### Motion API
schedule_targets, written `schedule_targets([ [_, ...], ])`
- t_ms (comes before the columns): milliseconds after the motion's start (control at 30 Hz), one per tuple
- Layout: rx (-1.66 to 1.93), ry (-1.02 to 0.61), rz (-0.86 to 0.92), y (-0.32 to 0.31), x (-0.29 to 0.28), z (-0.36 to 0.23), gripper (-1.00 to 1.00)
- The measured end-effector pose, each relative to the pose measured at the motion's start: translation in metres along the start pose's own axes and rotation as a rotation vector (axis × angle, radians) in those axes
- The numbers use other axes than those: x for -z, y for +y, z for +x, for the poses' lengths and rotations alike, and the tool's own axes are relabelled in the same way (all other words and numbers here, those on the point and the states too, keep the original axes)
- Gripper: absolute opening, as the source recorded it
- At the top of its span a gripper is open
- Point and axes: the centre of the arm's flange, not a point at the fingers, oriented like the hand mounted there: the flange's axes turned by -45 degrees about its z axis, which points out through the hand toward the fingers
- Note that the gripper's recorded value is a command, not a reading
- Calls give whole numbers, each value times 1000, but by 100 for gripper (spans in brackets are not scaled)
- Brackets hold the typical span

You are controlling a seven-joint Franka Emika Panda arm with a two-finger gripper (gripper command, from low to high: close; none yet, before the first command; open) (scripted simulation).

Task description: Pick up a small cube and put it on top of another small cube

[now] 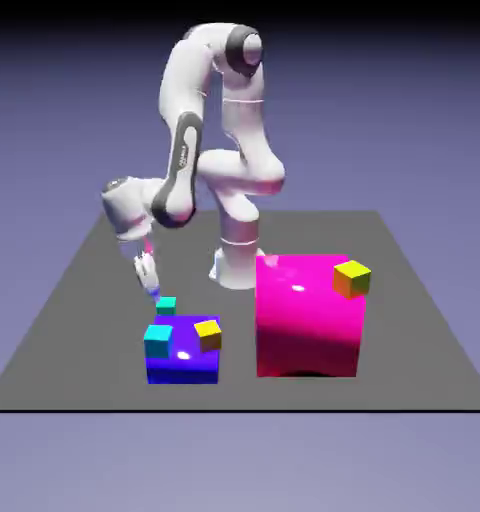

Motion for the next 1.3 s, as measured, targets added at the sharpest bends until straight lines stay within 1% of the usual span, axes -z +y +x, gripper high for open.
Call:
schedule_targets([
  [67,-15,-1,9,3,-7,5,0],
  [100,57,-1,-18,-16,-21,-8,0],
  [267,33,0,-11,-9,-64,1,0],
  [300,32,0,-13,-8,-71,1,-100],
  [367,32,0,-13,-8,-71,1,-100],
  [633,36,0,-13,-10,-3,-7,-100],
  [700,0,3,1,-15,7,2,-100],
  [800,-29,8,12,-54,32,10,-100],
  [867,70,10,-28,-114,34,-23,-100],
  [933,14,11,-5,-130,55,-13,-100],
  [967,42,11,-15,-153,57,-27,-100],
  [1033,33,9,-11,-181,72,-36,-100],
  [1200,41,0,-15,-254,103,-80,-100],
  [1267,35,-1,-12,-259,107,-83,-100],
  [1300,39,-2,-12,-261,88,-81,-100],
])
